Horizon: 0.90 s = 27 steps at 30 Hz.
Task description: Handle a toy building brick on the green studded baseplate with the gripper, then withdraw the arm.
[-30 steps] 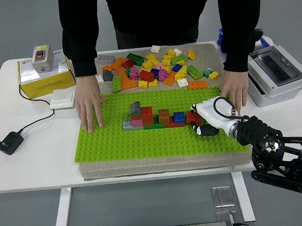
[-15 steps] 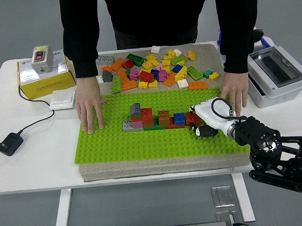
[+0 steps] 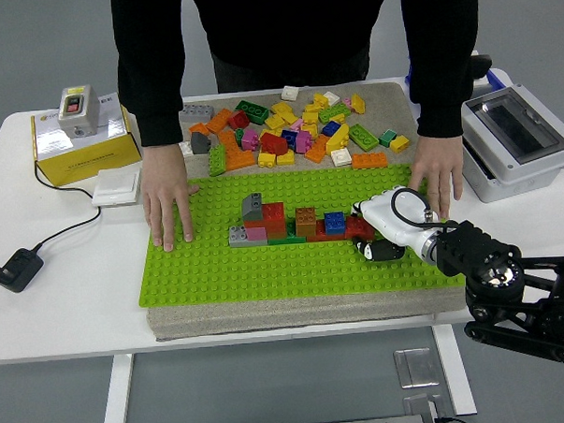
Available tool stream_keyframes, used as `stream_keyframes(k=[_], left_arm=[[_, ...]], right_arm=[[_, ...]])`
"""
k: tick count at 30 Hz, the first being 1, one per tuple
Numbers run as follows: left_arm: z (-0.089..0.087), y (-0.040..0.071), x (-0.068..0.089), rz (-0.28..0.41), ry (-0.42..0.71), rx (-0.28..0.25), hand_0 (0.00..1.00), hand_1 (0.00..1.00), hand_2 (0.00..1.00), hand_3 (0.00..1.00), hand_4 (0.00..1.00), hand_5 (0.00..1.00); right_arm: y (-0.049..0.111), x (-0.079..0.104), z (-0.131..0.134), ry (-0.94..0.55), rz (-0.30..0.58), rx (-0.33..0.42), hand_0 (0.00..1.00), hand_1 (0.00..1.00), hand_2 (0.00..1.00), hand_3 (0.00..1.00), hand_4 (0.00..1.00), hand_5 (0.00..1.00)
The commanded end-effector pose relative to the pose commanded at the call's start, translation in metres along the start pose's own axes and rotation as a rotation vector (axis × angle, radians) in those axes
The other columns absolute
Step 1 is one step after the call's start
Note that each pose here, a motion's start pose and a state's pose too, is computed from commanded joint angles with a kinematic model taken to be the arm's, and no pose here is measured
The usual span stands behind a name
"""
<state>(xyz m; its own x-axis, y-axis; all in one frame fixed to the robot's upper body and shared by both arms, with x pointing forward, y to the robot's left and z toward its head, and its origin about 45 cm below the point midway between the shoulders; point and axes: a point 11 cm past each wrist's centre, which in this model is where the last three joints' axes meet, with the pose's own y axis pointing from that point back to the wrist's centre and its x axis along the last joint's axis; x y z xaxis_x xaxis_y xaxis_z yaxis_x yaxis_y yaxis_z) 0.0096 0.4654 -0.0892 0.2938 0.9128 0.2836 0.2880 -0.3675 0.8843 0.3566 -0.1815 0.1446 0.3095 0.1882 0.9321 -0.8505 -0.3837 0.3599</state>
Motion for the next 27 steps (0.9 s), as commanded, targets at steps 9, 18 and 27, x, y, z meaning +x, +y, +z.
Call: stream_keyframes(k=[9,18,27], left_arm=[[0.001,0.0003,0.0001,-0.001,0.001,-0.003,0.712,0.676,0.623,0.708,0.346,0.596],[0.0021,0.0007,0.0013,0.002,0.002,-0.006,0.708,0.672,0.605,0.702,0.337,0.599],[0.0032,0.0011,0.0022,0.005,0.002,-0.011,0.708,0.668,0.596,0.698,0.331,0.603]], right_arm=[[-0.0011,0.0002,0.0022,-0.002,-0.002,-0.006,0.105,0.147,0.497,0.536,0.396,0.379],[-0.002,0.0001,0.0042,-0.009,-0.005,-0.006,0.106,0.148,0.557,0.56,0.402,0.377],[-0.0019,-0.0014,0.0023,-0.009,-0.009,0.002,0.108,0.161,0.662,0.763,0.42,0.382]])
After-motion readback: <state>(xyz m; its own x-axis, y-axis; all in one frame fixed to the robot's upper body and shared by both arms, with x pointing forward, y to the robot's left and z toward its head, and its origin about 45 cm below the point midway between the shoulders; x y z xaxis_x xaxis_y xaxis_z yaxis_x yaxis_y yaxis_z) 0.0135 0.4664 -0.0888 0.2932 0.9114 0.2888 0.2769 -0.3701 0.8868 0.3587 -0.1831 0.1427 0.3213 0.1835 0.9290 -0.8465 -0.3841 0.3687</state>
